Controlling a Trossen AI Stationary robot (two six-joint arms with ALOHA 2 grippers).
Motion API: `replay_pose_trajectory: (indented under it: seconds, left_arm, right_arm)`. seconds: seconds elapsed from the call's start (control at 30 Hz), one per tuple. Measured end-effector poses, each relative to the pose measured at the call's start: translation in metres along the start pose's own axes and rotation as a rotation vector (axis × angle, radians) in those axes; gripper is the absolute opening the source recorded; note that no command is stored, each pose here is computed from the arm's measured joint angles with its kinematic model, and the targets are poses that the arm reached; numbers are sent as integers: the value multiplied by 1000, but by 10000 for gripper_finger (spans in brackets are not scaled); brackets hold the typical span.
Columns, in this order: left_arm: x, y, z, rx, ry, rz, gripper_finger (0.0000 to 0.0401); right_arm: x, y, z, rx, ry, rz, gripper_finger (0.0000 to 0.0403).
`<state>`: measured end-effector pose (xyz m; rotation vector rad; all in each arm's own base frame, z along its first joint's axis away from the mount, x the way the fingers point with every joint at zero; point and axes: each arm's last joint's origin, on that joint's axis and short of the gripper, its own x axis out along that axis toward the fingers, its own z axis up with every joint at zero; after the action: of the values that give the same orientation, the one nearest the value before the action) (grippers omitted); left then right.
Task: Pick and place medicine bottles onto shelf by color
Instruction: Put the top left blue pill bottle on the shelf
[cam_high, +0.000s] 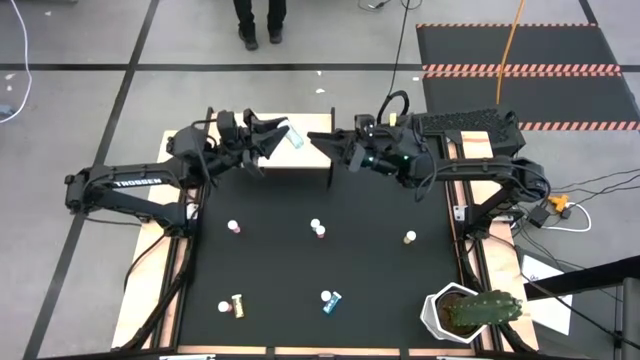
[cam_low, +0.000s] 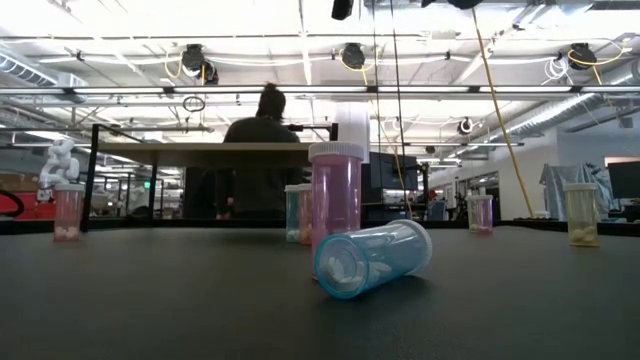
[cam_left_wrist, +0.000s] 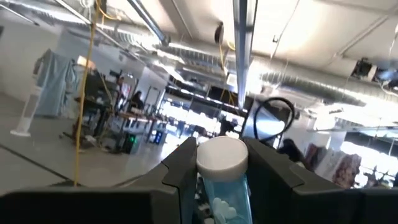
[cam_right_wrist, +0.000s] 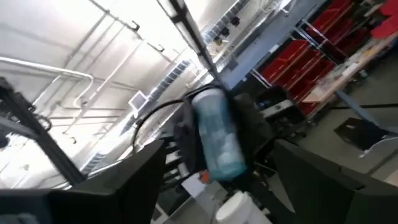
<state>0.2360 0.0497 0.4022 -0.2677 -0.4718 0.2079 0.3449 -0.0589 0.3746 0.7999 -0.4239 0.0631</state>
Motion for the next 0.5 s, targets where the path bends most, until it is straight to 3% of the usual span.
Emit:
replay_pose_trajectory:
  seconds: [0.2,0.33,0.5]
  left_arm:
    - [0,3,2,-49,-18,7,120]
    - [0,3,2,-50,-16,6,120]
    - [0,3,4,-48,-24,9,120]
  right_arm:
    - [0,-2,-1,-24,8,-8,280]
    - [12,-18,4,-13,22,-8,275]
    - [30,-24,7,16,73,62,282]
